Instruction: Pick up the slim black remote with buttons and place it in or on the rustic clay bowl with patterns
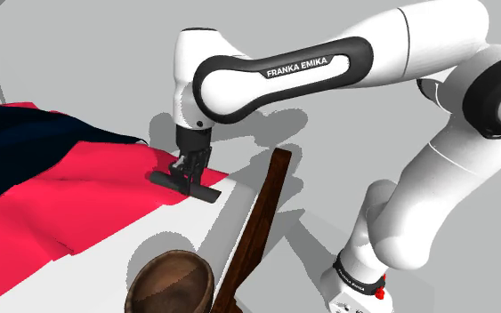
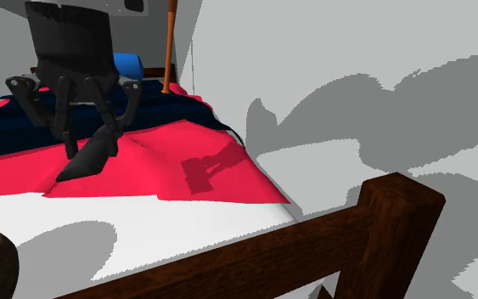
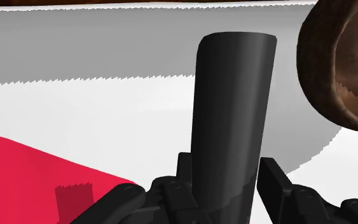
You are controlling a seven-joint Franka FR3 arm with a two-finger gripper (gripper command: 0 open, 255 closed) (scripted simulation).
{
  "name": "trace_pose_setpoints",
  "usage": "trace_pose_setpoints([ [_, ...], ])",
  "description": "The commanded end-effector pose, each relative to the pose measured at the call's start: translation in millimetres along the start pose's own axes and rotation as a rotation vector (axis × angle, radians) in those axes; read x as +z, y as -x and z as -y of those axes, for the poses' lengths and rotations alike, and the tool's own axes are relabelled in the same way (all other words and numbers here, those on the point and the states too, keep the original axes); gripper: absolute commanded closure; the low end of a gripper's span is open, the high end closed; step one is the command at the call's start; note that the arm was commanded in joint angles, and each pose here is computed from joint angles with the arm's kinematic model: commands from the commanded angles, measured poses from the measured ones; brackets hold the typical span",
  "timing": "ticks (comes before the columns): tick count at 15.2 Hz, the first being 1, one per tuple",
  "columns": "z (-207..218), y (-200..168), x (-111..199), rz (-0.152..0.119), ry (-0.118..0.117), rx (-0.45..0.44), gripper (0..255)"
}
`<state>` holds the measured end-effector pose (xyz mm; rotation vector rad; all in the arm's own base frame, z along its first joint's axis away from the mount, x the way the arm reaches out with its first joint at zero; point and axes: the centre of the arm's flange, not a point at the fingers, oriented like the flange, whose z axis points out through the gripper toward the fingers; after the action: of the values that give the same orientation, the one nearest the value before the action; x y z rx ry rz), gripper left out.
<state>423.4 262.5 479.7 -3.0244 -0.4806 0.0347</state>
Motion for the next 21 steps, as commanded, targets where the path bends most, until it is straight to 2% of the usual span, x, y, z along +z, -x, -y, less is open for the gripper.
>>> trace_pose_setpoints([
  [1,22.7,12.8,0.1,0.0,0.0,0.001,255],
  [15,176.0,107.7,17.3,0.0,0.0,0.001,255],
  [21,173.4,107.3,48.9,0.0,0.0,0.001,255],
])
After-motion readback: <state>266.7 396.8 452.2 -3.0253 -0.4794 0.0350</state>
